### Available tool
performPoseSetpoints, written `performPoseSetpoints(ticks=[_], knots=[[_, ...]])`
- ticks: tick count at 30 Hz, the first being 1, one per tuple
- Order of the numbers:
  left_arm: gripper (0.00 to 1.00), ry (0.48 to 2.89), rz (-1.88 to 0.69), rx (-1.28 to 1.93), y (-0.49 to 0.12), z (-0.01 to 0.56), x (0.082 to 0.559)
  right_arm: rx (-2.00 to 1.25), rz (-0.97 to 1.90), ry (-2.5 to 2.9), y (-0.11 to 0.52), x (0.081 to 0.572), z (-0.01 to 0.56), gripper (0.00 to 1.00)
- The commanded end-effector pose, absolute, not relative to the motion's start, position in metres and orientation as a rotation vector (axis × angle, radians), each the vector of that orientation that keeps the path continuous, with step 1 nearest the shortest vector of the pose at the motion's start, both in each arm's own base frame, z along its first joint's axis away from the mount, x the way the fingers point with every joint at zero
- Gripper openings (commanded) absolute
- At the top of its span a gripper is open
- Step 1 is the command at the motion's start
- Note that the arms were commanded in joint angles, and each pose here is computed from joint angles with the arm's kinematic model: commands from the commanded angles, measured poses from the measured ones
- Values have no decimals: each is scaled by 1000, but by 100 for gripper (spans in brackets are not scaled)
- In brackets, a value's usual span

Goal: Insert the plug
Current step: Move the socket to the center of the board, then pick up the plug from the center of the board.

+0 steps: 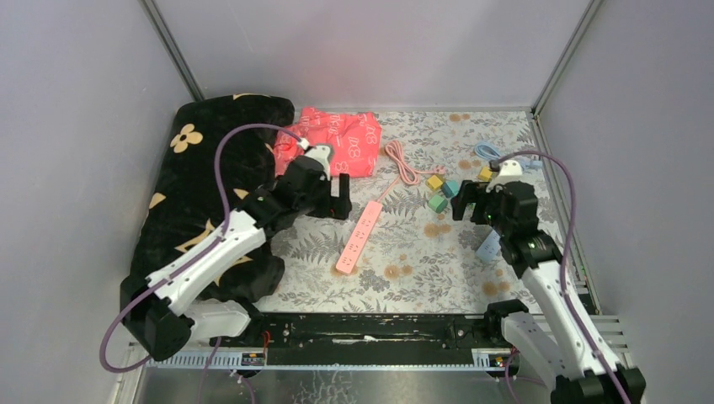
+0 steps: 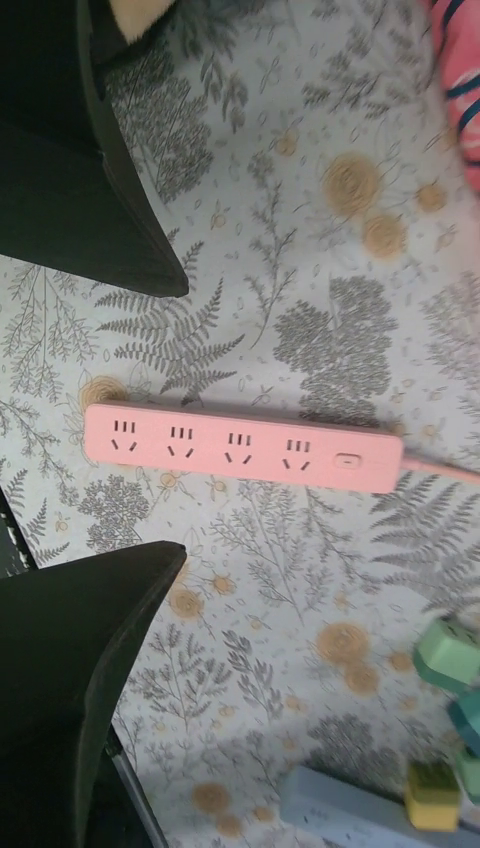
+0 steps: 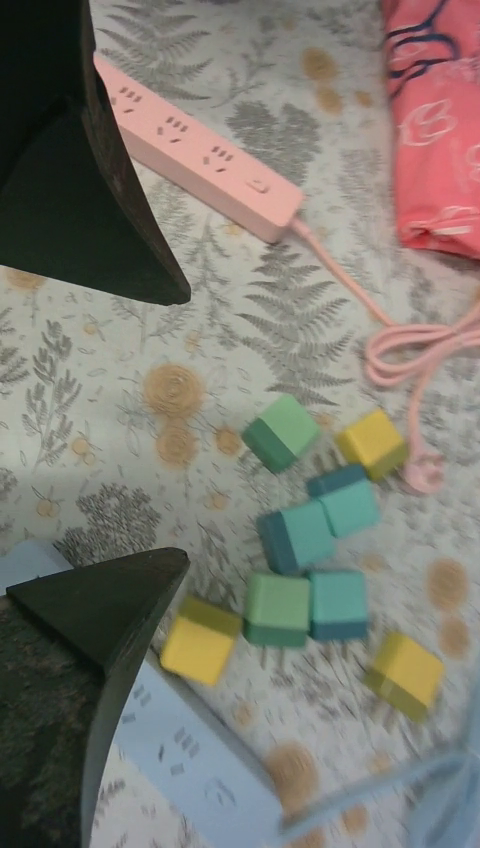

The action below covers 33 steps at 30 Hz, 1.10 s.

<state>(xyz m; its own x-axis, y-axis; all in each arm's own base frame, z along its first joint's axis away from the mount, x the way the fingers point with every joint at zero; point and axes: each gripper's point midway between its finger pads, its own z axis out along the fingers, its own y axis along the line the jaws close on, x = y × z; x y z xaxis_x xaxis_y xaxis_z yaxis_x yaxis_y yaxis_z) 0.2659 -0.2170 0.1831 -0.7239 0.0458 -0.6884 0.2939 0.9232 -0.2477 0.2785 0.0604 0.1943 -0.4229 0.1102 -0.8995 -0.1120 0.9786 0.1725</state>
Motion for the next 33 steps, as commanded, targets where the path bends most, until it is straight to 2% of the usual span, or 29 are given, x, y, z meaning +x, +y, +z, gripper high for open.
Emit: performPoseSetpoints(ticks=[1,6,12,24,33], knots=[[100,2236,-435,270,-196,223,277,-65,420,2052,92,287,191,99],[100,2155,-338,234,-171,236,287,-81,455,2137,102,302,165,99],[100,2139,-374,183,-153,227,290,-103,501,2234,115,325,133,99],[100,2144,-416,215,-152,217,285,-120,505,2370,125,370,83,99],[100,2156,-390,211,-147,210,288,-121,460,2438,121,376,56,99]])
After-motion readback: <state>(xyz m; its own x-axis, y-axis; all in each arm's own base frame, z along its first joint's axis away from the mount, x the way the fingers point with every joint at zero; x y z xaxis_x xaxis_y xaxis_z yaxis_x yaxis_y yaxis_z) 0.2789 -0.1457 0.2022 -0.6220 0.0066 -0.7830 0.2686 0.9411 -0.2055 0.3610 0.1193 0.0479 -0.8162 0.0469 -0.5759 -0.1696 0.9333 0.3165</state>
